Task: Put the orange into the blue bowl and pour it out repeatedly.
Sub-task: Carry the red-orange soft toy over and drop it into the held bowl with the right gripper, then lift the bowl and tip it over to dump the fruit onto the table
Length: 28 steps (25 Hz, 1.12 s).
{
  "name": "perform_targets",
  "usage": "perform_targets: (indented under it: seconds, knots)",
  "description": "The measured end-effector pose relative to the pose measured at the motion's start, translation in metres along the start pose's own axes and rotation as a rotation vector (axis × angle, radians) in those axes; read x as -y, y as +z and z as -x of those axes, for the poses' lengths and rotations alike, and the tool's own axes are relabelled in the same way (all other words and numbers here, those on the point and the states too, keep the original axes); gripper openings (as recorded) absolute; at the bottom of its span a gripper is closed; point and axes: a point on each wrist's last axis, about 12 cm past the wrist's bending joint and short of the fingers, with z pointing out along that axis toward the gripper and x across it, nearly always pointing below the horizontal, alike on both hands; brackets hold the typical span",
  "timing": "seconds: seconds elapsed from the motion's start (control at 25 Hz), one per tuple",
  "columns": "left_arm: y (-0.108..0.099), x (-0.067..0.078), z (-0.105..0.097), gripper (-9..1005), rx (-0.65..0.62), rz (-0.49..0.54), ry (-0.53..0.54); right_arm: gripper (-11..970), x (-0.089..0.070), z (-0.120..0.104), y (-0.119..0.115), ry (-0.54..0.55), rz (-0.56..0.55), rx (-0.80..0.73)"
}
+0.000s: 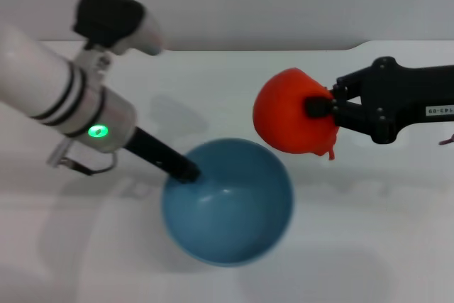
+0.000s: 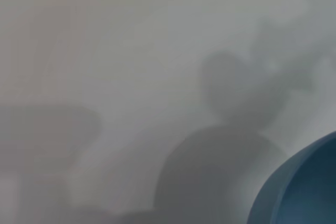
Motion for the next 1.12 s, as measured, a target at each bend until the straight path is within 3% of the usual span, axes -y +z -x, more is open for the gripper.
perform_targets:
  seconds: [0.16, 0.4, 0.6, 0.8, 1.04, 1.12]
  knots:
    - [0.013, 0.020, 0.017, -2, 0.005, -0.023, 0.069, 43, -0.007, 0.006, 0.012, -0.039, 0.077, 0.001]
    - [0.013, 0.032, 0.031, -1, 0.038, -0.046, 0.104, 63, -0.009, -0.009, 0.039, -0.021, 0.137, -0.177]
    - [0.009, 0.030, 0.033, -1, 0.050, -0.042, 0.102, 81, -0.007, -0.018, 0.040, 0.022, 0.139, -0.209]
    - [0.007, 0.027, 0.034, -1, 0.066, -0.029, 0.094, 264, -0.005, -0.015, 0.027, 0.059, 0.111, -0.185]
    - [-0.001, 0.015, 0.034, -1, 0.109, -0.014, 0.056, 395, -0.003, -0.015, 0.007, 0.085, 0.056, -0.148]
    - [-0.004, 0.008, 0.033, -1, 0.112, 0.023, 0.050, 399, 0.000, -0.016, -0.006, 0.103, 0.009, -0.110]
